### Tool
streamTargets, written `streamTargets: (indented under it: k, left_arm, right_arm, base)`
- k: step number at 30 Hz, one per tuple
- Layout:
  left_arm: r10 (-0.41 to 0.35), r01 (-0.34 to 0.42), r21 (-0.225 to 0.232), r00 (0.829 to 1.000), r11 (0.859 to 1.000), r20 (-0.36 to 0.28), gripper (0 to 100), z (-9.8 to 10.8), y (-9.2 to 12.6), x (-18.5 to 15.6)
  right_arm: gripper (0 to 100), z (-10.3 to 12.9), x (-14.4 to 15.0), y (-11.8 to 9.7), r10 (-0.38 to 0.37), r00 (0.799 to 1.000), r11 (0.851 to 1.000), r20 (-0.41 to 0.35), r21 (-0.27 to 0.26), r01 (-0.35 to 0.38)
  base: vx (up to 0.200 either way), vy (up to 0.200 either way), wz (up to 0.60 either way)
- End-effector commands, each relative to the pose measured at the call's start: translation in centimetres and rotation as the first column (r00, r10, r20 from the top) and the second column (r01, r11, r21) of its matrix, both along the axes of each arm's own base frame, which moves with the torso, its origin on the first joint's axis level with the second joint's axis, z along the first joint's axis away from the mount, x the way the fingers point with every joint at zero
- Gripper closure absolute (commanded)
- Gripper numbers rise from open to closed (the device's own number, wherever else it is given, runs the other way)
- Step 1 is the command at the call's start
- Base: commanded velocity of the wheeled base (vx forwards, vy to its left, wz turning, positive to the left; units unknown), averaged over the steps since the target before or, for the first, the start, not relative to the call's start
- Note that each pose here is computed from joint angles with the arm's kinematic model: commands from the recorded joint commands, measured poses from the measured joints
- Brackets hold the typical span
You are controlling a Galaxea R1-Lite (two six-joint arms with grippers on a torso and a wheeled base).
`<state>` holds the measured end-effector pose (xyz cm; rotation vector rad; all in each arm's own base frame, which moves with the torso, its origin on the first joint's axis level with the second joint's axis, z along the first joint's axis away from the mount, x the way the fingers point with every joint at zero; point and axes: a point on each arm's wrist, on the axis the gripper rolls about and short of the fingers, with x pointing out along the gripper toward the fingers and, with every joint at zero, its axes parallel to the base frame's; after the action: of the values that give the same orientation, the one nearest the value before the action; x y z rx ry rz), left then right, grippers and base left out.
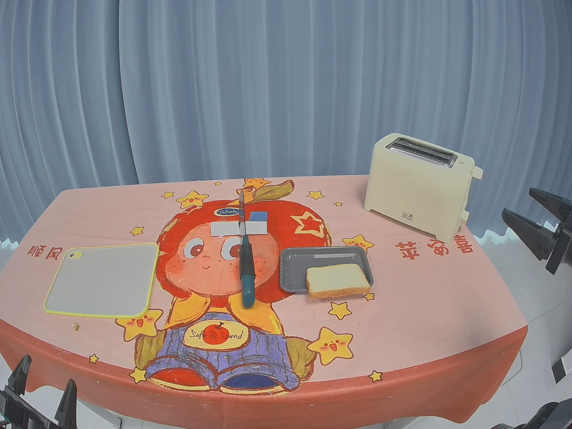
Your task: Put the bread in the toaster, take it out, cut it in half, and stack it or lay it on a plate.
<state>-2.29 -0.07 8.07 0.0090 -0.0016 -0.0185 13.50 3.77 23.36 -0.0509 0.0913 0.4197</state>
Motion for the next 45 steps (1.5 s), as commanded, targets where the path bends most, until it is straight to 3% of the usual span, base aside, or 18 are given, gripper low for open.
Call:
streamTargets:
  k: [1,13,22,30,34,40,43,44,45]
  left_arm:
    - [0.000,0.000,-0.001,1.000,1.000,-0.012,0,-0.5,0.0,0.1]
    - [0.000,0.000,0.000,1.000,1.000,-0.012,0,-0.5,0.0,0.1]
    - [0.000,0.000,0.000,1.000,1.000,-0.012,0,-0.5,0.0,0.1]
    - [0.000,0.000,0.000,1.000,1.000,-0.012,0,-0.5,0.0,0.1]
    - [0.000,0.000,0.000,1.000,1.000,-0.012,0,-0.5,0.0,0.1]
    - [0.000,0.000,0.000,1.000,1.000,-0.012,0,-0.5,0.0,0.1]
    - [0.000,0.000,0.000,1.000,1.000,-0.012,0,-0.5,0.0,0.1]
    - [0.000,0.000,0.000,1.000,1.000,-0.012,0,-0.5,0.0,0.1]
    - [0.000,0.000,0.000,1.000,1.000,-0.012,0,-0.5,0.0,0.1]
  right_arm:
    - [0,-1.0,2.5,1.1,0.020,0.995,1.000,-0.094,0.009,-0.019]
    - [0,-4.5,5.2,4.2,0.089,0.982,0.996,-0.167,0.000,-0.090]
    - [0,-6.0,7.0,6.3,0.089,0.971,0.992,-0.221,0.103,-0.067]
    - [0,-5.9,7.0,7.8,0.129,0.952,0.976,-0.277,0.206,-0.073]
    - [0,-5.8,7.9,8.3,0.130,0.938,0.956,-0.322,0.290,-0.033]
    - [0,-5.8,8.9,8.9,0.131,0.909,0.933,-0.397,0.358,0.022]
    - [0,-5.2,9.6,9.4,0.138,0.884,0.907,-0.446,0.416,0.068]
    - [0,-5.2,9.6,9.4,0.138,0.883,0.905,-0.449,0.419,0.071]
    - [0,-4.8,9.8,9.6,0.153,0.866,0.887,-0.476,0.453,0.093]
  base:
    - [0.000,0.000,0.00]
    - [0.000,0.000,0.00]
    - [0.000,0.000,0.00]
    - [0.000,0.000,0.00]
    - [0.000,0.000,0.00]
    - [0.000,0.000,0.00]
    - [0.000,0.000,0.00]
    - [0.000,0.000,0.00]
    - [0.000,0.000,0.00]
